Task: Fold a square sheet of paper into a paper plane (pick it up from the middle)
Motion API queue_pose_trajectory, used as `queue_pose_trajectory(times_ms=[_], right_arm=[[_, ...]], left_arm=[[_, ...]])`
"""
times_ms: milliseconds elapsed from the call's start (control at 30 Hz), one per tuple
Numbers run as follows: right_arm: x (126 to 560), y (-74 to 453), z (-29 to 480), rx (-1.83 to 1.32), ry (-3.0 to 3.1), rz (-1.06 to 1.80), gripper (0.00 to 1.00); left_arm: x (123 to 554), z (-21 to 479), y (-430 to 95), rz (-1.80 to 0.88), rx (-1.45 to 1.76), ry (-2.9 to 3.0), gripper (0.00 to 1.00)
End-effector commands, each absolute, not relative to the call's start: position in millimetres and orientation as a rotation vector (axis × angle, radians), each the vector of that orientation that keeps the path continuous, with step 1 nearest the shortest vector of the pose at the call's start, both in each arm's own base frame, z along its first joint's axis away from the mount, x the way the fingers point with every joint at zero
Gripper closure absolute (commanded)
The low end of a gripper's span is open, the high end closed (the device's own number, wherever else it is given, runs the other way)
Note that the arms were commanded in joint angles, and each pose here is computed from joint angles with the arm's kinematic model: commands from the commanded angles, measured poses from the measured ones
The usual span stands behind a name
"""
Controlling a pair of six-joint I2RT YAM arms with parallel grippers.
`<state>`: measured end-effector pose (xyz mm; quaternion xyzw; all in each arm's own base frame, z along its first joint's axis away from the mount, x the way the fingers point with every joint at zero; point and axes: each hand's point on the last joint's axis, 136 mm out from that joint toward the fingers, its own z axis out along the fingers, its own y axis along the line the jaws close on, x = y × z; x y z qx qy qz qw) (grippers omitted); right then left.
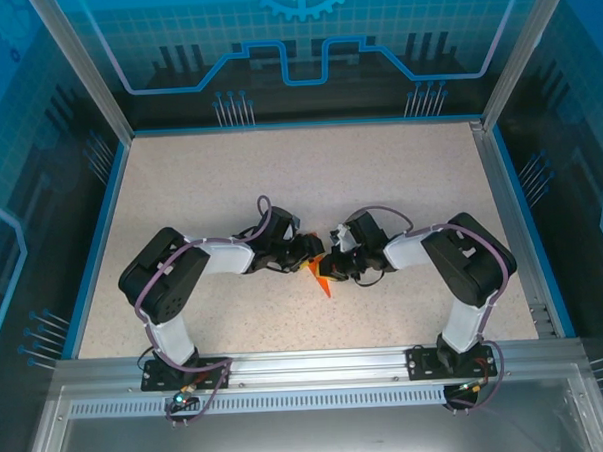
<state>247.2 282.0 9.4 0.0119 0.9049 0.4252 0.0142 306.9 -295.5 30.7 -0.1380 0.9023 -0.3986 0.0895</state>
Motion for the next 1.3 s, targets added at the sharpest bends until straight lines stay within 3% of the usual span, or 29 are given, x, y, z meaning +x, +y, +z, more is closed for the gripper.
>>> queue_pose_trajectory(times_ms=[0, 300, 500, 633, 1267], right_arm=[[212.0, 247.3, -43.8, 0.16, 3.036, 1.127, 0.96], [208.1, 242.0, -50.8, 0.156, 3.075, 1.102, 0.97], [210.9, 242.5, -49.8, 0.155, 3.075, 1.099, 0.97], [211.5, 243.4, -50.1, 0.156, 3.078, 1.106, 0.97], [202.8, 241.0, -50.7, 0.12, 3.11, 1.106, 0.99]], left_arm=[[305.2, 37.4, -297.4, -1.179, -0.331, 2.697, 0.47], [304.3, 83.2, -292.6, -1.171, -0.194, 2.612, 0.42], [296.6, 69.9, -281.2, -1.125, -0.218, 2.623, 0.6], [299.0, 60.3, -281.9, -1.12, -0.228, 2.628, 0.66], [324.9, 26.0, -276.2, -1.049, -0.265, 2.635, 0.71]])
